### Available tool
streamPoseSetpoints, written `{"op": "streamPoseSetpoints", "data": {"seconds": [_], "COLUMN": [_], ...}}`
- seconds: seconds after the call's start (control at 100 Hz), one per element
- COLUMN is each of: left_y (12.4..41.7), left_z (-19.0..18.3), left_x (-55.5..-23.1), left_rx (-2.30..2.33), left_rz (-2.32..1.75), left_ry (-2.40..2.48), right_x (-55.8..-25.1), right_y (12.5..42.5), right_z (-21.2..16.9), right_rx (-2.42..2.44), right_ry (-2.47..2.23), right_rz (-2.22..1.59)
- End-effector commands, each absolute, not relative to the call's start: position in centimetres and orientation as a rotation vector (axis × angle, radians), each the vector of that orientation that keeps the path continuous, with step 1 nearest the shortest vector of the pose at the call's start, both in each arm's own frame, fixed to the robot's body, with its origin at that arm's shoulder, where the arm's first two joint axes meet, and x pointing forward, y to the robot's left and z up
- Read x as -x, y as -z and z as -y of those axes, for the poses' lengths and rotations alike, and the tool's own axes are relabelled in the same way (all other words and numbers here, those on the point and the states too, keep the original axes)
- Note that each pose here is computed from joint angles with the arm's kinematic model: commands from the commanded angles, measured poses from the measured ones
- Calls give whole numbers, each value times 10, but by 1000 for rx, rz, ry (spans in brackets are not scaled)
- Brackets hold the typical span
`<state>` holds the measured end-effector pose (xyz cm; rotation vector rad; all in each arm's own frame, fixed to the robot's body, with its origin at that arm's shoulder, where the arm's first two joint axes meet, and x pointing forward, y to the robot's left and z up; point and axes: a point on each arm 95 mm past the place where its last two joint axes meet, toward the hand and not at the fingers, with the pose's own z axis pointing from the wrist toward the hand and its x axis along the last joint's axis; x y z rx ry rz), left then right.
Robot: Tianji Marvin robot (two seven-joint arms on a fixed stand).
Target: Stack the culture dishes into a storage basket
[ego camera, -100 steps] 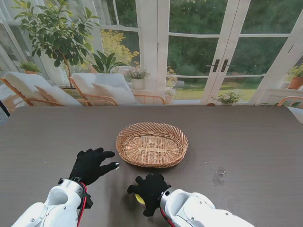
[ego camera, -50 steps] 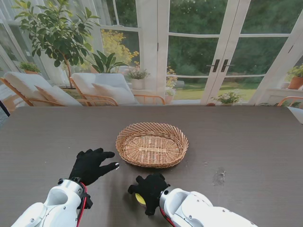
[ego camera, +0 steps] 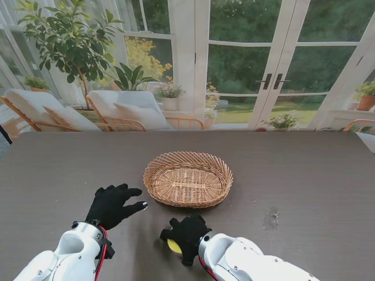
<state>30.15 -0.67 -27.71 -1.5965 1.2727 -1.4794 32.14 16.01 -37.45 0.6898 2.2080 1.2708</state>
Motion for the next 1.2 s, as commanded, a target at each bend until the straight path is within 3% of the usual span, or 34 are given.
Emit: {"op": "streamPoseSetpoints", "data": {"seconds": [0.0,1.19], "left_y": [278,278], "left_z": [8,7], "left_x": [-300,-299], "left_rx": [1614,1616], "left_rz": [-1287,-1284], "left_ry": [1473,1475], "right_x": [-319,-318], "right_y": [381,405], "right_z": [-159,-147], "right_rx": [-694,-768], "right_ry": [-1255,-1301], "right_rz": [-2231,-2249]}}
